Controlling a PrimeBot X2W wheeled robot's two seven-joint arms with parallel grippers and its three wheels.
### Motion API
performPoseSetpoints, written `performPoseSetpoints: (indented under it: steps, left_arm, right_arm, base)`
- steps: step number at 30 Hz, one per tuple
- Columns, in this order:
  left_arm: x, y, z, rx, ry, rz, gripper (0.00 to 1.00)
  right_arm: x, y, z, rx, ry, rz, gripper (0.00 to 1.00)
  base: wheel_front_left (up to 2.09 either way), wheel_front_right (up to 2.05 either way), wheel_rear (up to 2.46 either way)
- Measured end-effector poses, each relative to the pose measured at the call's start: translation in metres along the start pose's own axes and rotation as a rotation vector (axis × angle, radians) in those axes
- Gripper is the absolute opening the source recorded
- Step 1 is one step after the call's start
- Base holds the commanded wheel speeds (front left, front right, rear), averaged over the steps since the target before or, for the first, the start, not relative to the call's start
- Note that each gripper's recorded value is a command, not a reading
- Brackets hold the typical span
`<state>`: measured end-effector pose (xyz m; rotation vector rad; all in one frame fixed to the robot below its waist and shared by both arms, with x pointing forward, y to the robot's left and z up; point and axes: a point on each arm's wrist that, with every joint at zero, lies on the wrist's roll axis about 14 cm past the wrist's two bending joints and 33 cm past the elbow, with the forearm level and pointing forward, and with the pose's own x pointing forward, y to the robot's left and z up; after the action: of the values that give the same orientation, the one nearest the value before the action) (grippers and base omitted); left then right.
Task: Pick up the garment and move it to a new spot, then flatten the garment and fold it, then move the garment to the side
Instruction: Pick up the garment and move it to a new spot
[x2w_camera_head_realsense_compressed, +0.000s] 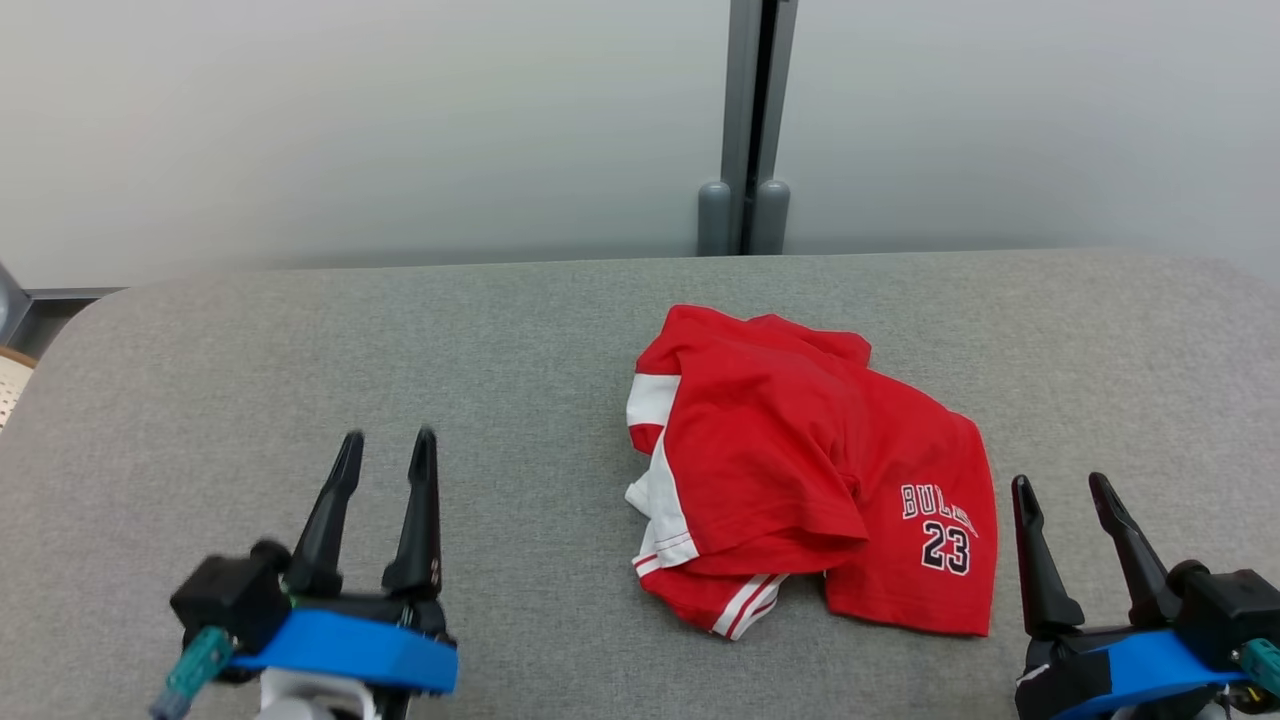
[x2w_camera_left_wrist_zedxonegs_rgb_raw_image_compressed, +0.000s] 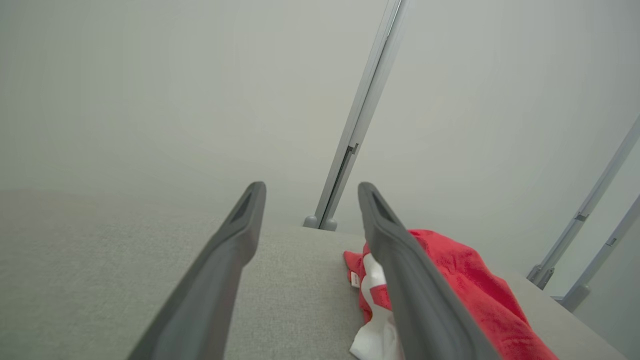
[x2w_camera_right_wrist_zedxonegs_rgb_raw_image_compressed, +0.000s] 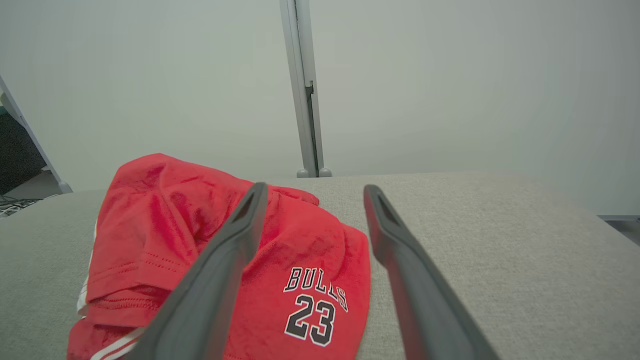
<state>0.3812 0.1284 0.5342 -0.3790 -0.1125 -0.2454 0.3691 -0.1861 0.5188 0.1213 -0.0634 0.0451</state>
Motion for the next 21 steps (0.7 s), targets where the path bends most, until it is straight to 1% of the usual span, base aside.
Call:
performPoseSetpoints:
  steps: [2, 5, 10, 14, 21]
  left_arm:
    - [-0.014, 0.013, -0.006, 0.042, 0.024, 0.044, 1.0]
    - [-0.025, 0.032, -0.005, 0.103, 0.03, 0.1, 1.0]
    - [-0.046, 0.05, -0.015, 0.174, 0.081, 0.155, 1.0]
    - [-0.059, 0.056, -0.025, 0.173, 0.113, 0.187, 1.0]
    - [-0.068, 0.059, -0.034, 0.178, 0.148, 0.195, 1.0]
  right_arm:
    - [-0.001, 0.0, -0.001, -0.003, 0.006, 0.0, 1.0]
    - [-0.001, 0.0, -0.003, -0.011, 0.017, 0.002, 1.0]
    - [-0.006, -0.001, -0.005, -0.026, 0.033, -0.002, 1.0]
    - [-0.01, -0.005, -0.005, -0.03, 0.035, -0.012, 1.0]
    - [-0.013, -0.006, -0.006, -0.036, 0.043, -0.016, 1.0]
  base:
    - [0.0, 0.0, 0.0]
    - [0.0, 0.0, 0.0]
    - [0.0, 0.0, 0.0]
    - [0.0, 0.0, 0.0]
    - [0.0, 0.0, 0.0]
